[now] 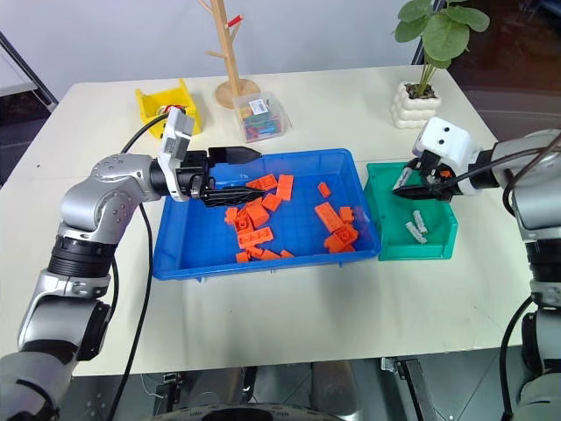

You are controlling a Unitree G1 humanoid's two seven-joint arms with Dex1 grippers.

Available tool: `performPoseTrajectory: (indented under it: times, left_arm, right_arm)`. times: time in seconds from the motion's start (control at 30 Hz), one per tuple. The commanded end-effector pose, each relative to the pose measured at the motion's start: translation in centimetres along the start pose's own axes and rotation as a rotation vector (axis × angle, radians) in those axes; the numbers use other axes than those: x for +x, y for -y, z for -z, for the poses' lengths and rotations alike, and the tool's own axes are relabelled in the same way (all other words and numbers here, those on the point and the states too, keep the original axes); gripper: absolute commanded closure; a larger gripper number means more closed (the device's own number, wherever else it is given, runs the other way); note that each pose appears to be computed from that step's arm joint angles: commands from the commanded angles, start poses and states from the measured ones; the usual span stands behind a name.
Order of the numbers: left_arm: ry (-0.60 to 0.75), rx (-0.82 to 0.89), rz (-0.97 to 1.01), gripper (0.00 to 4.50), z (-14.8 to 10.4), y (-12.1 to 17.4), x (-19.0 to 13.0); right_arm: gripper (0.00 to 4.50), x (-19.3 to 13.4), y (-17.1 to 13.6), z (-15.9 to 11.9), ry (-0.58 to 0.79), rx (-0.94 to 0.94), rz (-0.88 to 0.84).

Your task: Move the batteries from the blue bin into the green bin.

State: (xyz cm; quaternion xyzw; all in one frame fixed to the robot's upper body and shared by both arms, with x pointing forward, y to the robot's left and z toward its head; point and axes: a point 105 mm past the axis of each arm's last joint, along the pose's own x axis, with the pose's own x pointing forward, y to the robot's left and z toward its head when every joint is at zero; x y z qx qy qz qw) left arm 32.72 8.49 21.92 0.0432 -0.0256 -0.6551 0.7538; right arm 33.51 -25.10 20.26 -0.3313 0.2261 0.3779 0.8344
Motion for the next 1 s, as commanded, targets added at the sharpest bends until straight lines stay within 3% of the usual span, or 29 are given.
performPoseTrajectory:
  times: [0.03,0.07,0.2,0.57,0.8,1.0]
  left_arm:
    - [-0.005,0.043,0.009,0.00,-0.6,0.1,0.0]
    - [-0.008,0.041,0.007,0.00,-0.5,0.1,-0.1]
    - [-0.016,0.039,0.003,0.00,-0.4,0.1,-0.3]
    - [0.059,0.116,-0.180,0.00,-2.9,-2.1,-1.8]
    - [0.111,0.168,-0.513,0.00,-5.1,-4.4,-7.5]
    - [0.130,0.173,-0.856,0.00,-5.7,-4.9,-14.6]
  right_arm:
    - [0.31,-1.0,0.0,0.0,0.014,0.007,0.026]
    - [0.08,-0.9,0.0,0.4,0.000,0.008,0.029]
    - [0.08,-1.0,0.3,0.8,-0.005,0.014,0.050]
    - [0.08,-2.2,4.6,-2.8,0.188,0.064,0.255]
    - [0.08,-4.5,7.7,-3.5,0.387,0.214,0.469]
    - [0.08,-7.1,8.9,-1.3,0.479,0.364,0.661]
